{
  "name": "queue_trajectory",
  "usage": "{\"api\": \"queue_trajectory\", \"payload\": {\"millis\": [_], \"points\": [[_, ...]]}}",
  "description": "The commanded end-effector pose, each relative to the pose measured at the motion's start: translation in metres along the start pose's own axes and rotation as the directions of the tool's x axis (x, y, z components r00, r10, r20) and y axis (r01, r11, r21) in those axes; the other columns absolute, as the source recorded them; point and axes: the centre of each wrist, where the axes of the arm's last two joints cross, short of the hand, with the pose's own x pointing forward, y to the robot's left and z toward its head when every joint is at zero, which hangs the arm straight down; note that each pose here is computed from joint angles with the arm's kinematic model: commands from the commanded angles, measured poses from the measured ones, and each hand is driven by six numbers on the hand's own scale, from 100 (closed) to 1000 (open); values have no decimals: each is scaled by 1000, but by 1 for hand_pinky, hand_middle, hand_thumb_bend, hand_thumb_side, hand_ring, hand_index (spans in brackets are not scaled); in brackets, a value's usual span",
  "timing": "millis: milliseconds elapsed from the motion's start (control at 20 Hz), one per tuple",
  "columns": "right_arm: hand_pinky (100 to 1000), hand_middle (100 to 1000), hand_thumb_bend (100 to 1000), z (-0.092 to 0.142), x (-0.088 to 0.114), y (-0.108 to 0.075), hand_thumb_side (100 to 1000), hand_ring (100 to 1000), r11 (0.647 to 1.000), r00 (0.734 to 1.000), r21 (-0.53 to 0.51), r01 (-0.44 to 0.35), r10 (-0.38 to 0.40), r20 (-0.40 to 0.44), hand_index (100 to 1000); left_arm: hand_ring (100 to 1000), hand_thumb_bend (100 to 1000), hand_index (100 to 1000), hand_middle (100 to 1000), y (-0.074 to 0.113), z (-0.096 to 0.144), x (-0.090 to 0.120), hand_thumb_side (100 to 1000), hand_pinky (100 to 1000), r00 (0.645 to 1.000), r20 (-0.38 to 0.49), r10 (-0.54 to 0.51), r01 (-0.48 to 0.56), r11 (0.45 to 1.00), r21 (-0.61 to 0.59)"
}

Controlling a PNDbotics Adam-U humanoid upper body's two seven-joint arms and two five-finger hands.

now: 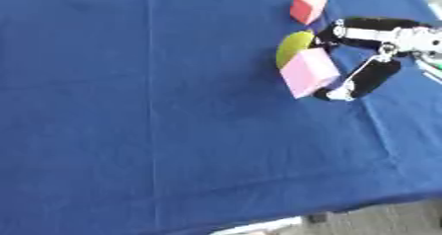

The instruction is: Pick up the objects with one hand, pass them to the other hand, and then place them into the box on the other side of the table.

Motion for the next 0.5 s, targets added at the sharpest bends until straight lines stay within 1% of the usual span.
{"api": "queue_trajectory", "payload": {"millis": [50,250,500], "points": [[799,523,258,-2,14,-7,100,617,1000,1000,-18,-4,4,8,535,856,429,860,816,9,-7,20,751,863,997,65,-37,38,999,-7],[795,520,261,-12,25,-7,100,615,999,1000,-41,12,-11,18,533,855,428,855,807,5,-5,26,737,860,992,96,-78,82,996,-35],[789,519,256,-25,36,-6,100,611,997,999,-75,34,-32,24,534,854,431,854,805,-4,-2,39,715,858,978,155,-142,157,984,-90]]}}
